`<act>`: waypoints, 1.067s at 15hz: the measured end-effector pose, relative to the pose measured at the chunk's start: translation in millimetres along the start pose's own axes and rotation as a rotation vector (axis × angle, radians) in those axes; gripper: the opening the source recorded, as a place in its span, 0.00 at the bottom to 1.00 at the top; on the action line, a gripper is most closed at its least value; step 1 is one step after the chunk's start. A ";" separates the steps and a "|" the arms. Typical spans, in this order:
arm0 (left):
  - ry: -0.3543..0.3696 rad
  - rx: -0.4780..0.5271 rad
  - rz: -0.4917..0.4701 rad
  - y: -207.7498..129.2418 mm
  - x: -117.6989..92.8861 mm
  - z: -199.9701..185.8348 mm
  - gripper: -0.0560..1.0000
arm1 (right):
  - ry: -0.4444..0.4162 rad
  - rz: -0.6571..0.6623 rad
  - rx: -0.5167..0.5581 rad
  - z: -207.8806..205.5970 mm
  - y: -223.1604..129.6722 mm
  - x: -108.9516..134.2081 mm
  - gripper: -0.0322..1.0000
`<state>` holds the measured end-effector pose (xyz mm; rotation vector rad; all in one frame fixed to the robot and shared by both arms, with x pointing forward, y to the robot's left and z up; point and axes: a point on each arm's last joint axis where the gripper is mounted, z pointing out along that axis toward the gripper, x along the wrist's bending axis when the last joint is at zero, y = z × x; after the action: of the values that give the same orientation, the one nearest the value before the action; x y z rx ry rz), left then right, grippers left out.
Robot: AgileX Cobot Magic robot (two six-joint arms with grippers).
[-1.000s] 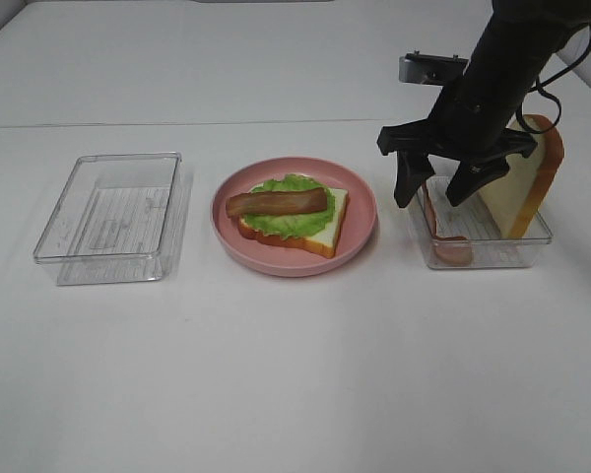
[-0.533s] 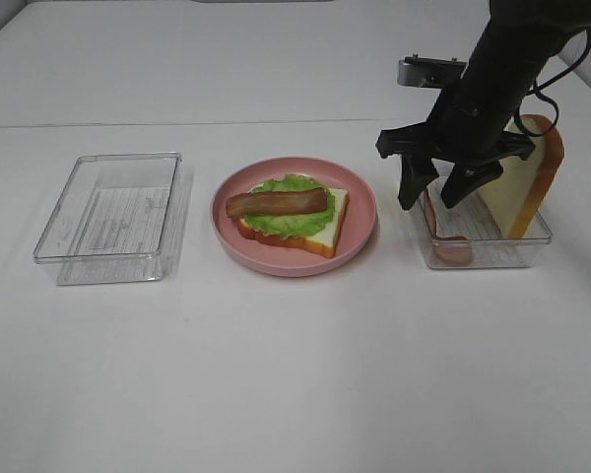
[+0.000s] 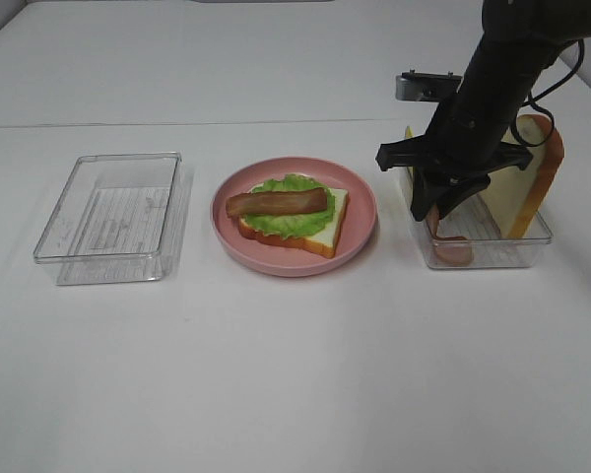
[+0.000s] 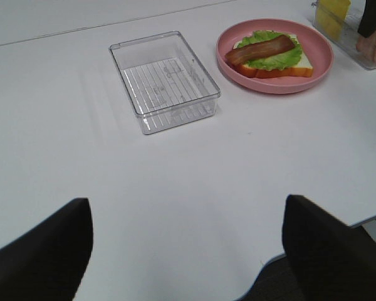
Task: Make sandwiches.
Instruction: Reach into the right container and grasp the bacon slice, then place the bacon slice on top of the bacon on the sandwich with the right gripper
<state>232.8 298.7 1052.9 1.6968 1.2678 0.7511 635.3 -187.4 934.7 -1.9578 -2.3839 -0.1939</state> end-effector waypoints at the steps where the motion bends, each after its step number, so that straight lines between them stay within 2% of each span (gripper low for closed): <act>1: 0.000 0.000 0.000 0.0 0.0 0.0 0.79 | 0.000 0.000 0.003 0.0 -0.3 0.0 0.19; 2: 0.000 0.000 0.000 0.0 0.0 0.0 0.79 | 0.000 0.000 0.005 0.0 -0.5 0.0 0.09; 3: 0.000 0.000 0.000 0.0 0.0 0.0 0.79 | 0.000 0.000 0.015 0.0 -1.4 0.0 0.03; 6: 0.000 0.000 0.000 0.0 0.0 0.0 0.79 | 0.000 -0.002 0.028 -4.5 -3.7 0.5 0.03; 8: 0.000 0.000 0.000 0.0 0.0 0.0 0.79 | 0.002 -0.006 -0.001 -17.6 -4.6 2.0 0.03; 11: 0.000 0.000 0.000 0.0 0.0 0.0 0.79 | 0.016 -0.016 -0.103 -64.7 -11.9 7.7 0.03; 14: 0.000 0.000 0.000 0.0 0.0 0.0 0.79 | 0.099 -0.008 -0.210 -107.9 -22.3 18.8 0.03; 16: 0.000 0.000 0.000 0.0 0.0 0.0 0.79 | 0.227 -0.030 -0.255 -121.9 -25.0 31.3 0.03</act>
<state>232.8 298.7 1052.9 1.6968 1.2678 0.7511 599.7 -177.3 1057.6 -1.8758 -2.3368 -0.7132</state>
